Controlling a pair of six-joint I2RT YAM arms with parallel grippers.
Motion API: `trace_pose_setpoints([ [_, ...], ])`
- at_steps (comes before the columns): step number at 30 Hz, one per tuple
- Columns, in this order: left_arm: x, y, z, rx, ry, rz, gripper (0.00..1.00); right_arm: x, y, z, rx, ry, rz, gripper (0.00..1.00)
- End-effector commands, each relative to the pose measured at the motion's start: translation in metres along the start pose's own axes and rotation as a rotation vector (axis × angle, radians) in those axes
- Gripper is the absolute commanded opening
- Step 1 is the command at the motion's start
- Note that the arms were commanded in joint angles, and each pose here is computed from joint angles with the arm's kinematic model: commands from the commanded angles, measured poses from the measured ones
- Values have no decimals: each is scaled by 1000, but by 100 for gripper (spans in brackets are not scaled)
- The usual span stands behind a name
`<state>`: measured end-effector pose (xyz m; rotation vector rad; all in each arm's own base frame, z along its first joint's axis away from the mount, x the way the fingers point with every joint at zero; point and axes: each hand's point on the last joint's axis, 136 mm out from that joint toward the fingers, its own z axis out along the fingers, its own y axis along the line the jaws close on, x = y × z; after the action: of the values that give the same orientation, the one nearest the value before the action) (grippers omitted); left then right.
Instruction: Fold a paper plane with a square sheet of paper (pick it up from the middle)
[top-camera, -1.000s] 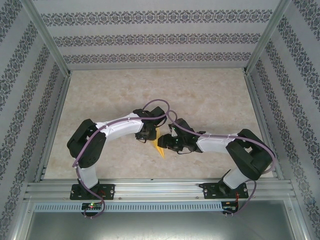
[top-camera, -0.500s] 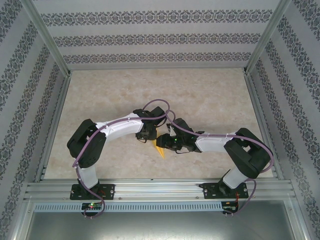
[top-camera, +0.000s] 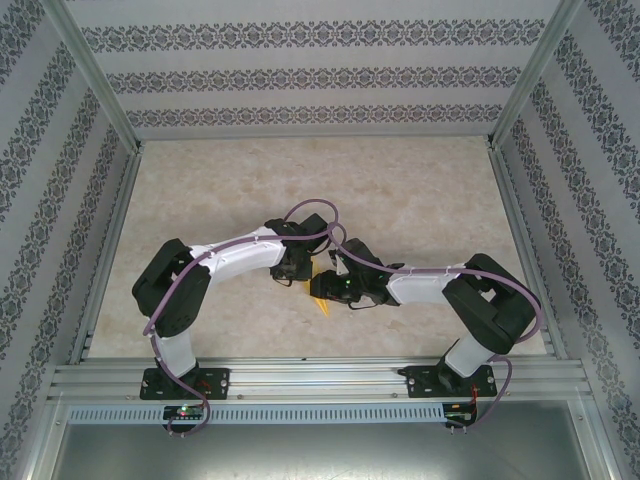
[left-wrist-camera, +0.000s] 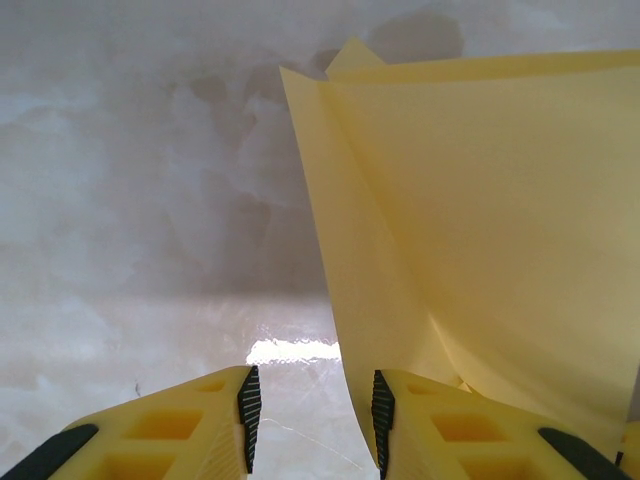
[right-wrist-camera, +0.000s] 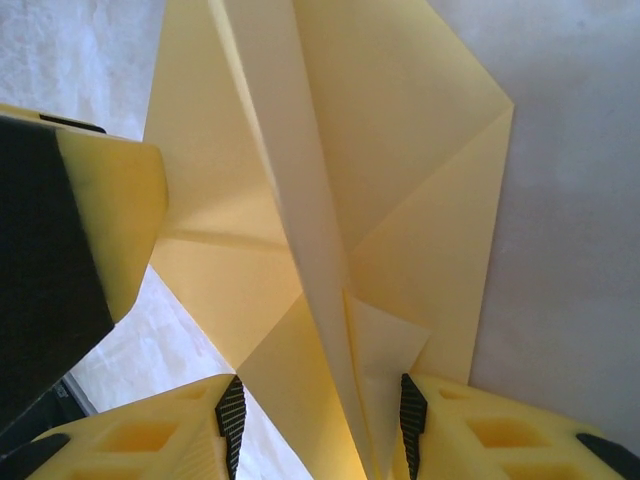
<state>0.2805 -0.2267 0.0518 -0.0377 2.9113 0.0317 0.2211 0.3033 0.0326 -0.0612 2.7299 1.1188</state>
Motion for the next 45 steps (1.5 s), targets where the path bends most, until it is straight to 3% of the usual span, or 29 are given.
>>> trace_pose_setpoints([
  [1, -6, 5, -7, 4, -24, -22, 38, 0, 14, 1, -18, 0, -74, 49],
  [10, -6, 7, -8, -2, -31, -31, 38, -8, 10, 0, 49, -41, -130, 44],
  [27, -8, 6, -17, 34, -57, -57, 36, -5, -7, 14, 130, -2, -125, 33],
  [33, -9, 10, -23, 47, -83, -65, 36, -4, -3, 13, 128, -5, -146, 35],
  [38, -3, 21, -7, -2, -50, -95, 36, -6, 3, 10, 107, -21, -140, 38],
  [45, -1, 18, 5, 37, -37, -115, 37, -6, 12, 4, 69, -40, -123, 38],
])
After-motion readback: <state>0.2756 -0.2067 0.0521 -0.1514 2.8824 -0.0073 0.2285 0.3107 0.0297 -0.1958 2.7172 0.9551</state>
